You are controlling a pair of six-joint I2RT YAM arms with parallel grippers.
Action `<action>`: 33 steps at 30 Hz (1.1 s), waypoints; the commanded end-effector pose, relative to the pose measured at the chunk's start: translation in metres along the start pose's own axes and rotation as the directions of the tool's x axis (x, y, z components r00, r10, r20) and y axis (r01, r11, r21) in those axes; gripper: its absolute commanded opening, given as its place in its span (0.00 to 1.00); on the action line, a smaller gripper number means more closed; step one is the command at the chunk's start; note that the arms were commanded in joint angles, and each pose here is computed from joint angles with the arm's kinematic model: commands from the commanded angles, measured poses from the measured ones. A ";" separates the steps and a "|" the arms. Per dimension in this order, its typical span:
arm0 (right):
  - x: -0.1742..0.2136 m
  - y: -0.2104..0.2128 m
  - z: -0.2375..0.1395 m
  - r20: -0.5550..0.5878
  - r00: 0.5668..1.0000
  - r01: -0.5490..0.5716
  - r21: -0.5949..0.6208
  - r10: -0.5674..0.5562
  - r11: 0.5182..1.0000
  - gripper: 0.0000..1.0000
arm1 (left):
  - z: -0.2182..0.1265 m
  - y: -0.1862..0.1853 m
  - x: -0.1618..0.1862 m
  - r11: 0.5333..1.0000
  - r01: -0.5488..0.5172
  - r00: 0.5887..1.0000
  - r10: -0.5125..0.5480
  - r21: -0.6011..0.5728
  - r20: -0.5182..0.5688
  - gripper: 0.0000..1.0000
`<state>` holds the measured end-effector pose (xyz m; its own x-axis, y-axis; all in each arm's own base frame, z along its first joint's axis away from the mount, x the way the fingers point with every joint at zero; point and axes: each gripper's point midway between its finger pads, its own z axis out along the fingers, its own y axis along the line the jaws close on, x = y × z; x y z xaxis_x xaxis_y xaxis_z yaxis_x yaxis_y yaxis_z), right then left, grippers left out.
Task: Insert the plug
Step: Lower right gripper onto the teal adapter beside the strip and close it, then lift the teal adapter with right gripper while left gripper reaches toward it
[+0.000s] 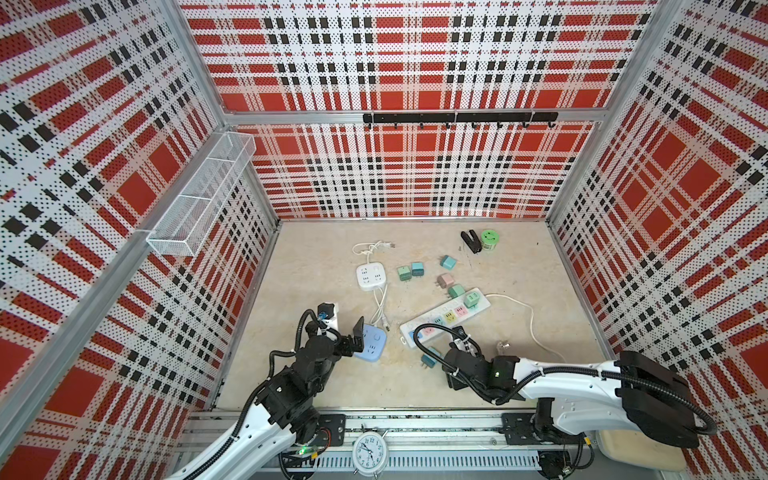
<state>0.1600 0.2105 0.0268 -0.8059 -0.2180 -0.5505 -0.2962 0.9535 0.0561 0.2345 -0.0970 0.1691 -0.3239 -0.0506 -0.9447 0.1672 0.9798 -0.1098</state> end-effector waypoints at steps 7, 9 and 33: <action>-0.002 0.004 0.014 0.014 1.000 0.004 0.043 -0.005 0.999 0.62 | 0.001 0.000 0.000 1.000 0.011 1.000 -0.011 -0.002 0.000 0.99; -0.001 0.004 0.015 0.017 1.000 0.000 0.037 0.000 0.999 0.59 | 0.001 -0.001 0.000 1.000 0.010 1.000 -0.010 0.005 0.000 0.99; -0.023 -0.011 -0.005 0.189 0.981 -0.045 0.003 0.043 0.999 0.25 | 0.002 -0.016 0.002 0.998 -0.017 0.999 0.019 0.066 -0.029 0.99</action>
<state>0.1716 0.2078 0.0237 -0.7539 -0.1766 -0.6329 -0.2771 0.9588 0.0626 0.2347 -0.1096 0.1569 -0.3569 0.0066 -0.9341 0.2164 0.9734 -0.0758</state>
